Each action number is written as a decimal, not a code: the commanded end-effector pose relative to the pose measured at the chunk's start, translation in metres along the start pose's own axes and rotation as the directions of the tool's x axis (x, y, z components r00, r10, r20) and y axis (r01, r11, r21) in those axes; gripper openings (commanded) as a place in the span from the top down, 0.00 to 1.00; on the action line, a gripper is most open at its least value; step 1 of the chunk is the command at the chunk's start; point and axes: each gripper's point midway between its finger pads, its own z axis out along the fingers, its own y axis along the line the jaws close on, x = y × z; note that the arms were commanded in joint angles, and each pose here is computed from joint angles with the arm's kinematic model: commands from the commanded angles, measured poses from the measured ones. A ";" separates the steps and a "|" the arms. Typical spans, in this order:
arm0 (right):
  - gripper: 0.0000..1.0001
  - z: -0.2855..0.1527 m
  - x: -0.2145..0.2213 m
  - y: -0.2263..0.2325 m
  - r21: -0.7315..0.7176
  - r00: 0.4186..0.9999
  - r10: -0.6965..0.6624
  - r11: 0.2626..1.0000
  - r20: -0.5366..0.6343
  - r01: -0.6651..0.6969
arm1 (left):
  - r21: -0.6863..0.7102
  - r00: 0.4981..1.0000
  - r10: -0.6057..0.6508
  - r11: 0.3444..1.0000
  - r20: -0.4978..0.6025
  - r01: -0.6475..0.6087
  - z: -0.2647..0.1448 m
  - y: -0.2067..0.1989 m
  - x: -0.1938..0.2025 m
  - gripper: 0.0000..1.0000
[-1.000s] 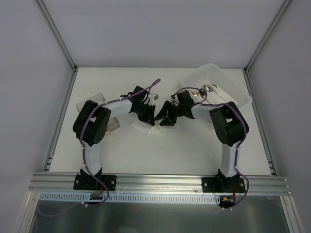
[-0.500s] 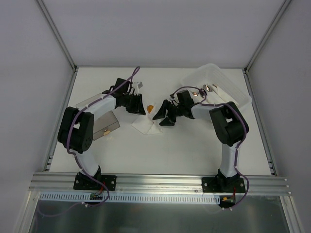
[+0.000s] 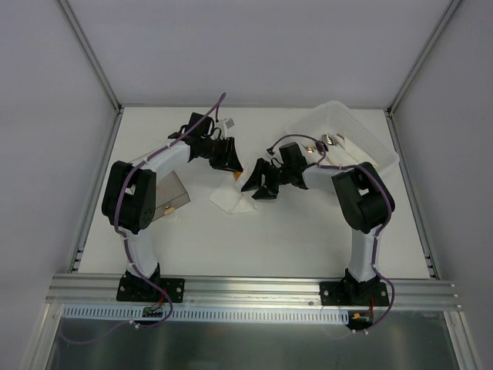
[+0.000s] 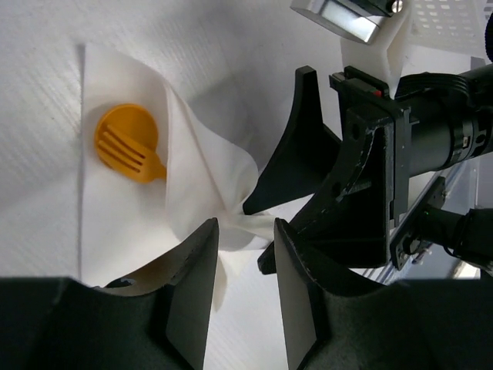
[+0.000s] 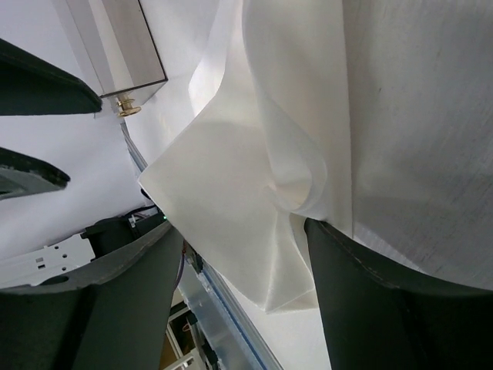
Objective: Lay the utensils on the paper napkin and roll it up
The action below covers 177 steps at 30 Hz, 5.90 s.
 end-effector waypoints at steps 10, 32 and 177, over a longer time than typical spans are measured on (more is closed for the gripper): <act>0.29 -0.003 0.002 0.014 -0.001 0.989 -0.146 0.989 0.024 0.146 | 0.110 0.995 0.012 0.994 -0.094 -0.002 0.018 -0.028 0.024 0.71; 0.19 -0.020 -0.002 0.055 -0.059 0.953 -0.299 0.952 0.049 0.302 | -0.009 0.971 -0.036 0.999 -0.235 0.035 0.020 0.011 0.084 0.90; 1.00 0.049 -0.021 -0.006 0.226 0.971 -0.234 0.949 0.047 0.218 | -0.207 0.951 -0.159 0.973 -0.267 0.104 0.043 0.072 0.104 0.98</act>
